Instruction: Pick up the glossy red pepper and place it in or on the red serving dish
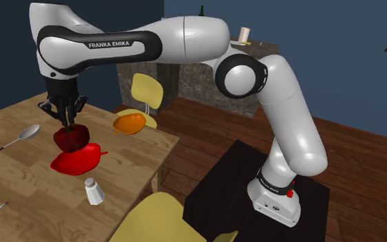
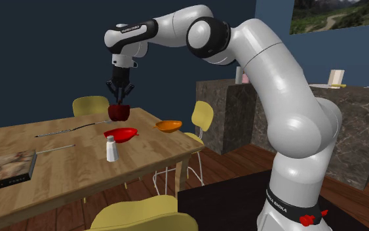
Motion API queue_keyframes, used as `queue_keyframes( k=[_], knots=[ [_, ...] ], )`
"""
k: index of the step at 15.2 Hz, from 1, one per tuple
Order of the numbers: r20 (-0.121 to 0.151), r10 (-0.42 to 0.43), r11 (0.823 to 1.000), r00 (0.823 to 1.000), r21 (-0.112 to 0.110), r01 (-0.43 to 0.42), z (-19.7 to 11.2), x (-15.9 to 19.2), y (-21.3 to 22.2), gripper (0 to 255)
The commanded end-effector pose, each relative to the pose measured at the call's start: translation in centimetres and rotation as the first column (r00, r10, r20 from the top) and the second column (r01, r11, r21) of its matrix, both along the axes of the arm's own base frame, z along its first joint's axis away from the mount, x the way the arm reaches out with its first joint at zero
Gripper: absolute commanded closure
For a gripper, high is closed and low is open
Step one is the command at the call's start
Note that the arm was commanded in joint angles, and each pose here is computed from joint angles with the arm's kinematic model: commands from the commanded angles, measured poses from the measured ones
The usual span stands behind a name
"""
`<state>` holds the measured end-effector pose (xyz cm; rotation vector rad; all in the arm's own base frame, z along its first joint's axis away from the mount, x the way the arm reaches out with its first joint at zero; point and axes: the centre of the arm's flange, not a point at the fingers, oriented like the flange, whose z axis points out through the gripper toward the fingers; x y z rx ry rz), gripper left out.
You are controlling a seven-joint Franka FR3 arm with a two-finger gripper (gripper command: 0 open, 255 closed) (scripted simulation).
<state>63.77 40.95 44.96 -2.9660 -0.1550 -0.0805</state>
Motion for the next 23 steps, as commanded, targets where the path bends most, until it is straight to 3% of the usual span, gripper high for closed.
queue_keyframes(
  k=[1,14,22,23],
  knots=[
    [0.001,0.0,1.0,1.0,0.001,0.0,-1.0,0.0,0.0,255],
    [0.001,0.0,1.0,1.0,0.001,0.0,-8.0,0.0,0.0,255],
    [0.001,0.0,1.0,1.0,0.001,0.0,-8.0,0.0,0.0,255],
    [0.001,0.0,1.0,1.0,0.001,0.0,-8.0,0.0,0.0,0]
  ],
)
